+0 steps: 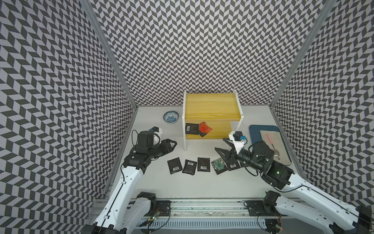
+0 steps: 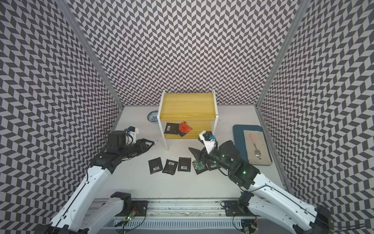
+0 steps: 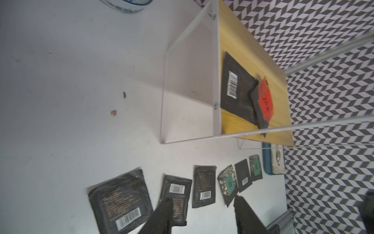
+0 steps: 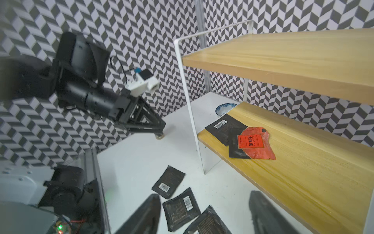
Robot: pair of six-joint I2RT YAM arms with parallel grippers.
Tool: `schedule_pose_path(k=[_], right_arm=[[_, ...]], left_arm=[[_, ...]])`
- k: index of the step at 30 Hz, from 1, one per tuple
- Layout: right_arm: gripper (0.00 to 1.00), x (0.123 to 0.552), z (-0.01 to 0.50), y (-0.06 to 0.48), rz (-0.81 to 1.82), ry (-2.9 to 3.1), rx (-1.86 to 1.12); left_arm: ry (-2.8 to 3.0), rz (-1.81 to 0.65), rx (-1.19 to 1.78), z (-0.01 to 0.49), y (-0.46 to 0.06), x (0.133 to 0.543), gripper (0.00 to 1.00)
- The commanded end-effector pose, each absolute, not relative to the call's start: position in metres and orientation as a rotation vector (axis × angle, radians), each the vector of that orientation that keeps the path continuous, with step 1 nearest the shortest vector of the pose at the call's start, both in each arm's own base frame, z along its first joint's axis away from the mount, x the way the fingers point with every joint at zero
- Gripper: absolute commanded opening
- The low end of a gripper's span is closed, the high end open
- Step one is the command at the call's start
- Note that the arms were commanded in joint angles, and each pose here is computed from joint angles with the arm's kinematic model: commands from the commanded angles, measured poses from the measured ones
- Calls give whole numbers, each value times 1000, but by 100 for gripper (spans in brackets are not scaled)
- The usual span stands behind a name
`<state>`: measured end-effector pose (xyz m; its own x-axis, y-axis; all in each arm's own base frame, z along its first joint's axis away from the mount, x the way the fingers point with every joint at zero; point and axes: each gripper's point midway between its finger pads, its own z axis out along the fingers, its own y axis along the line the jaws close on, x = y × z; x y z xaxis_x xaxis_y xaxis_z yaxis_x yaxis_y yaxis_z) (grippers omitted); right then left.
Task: Remove the tea bags from the shelf
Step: Place the tea bag at the center of the board.
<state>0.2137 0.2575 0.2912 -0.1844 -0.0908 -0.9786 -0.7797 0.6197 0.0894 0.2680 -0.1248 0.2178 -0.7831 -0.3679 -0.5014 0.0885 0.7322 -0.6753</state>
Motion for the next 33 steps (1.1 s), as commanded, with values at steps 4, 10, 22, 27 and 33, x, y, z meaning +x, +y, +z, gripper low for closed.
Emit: schedule_pose_path(k=[4,10,22,27,33], right_arm=[[78,222,289,269,567,1530,-870],[79,238,271,276,383,1455,-964],[78,279,245,305,167,1408,-1083],[77,292,236,312,90,1379,-1095],[77,305,228,321,43,1370,-1102]], left_arm=[[2135,-1072,44,264,-153,270,57],[2122,-1090,90,264,-158,268,58],[2165,-1095,76,241,-158,265,58],[2167,-1092,79,241,-158,265,58],[2178,-1088,69,235,-157,265,58]])
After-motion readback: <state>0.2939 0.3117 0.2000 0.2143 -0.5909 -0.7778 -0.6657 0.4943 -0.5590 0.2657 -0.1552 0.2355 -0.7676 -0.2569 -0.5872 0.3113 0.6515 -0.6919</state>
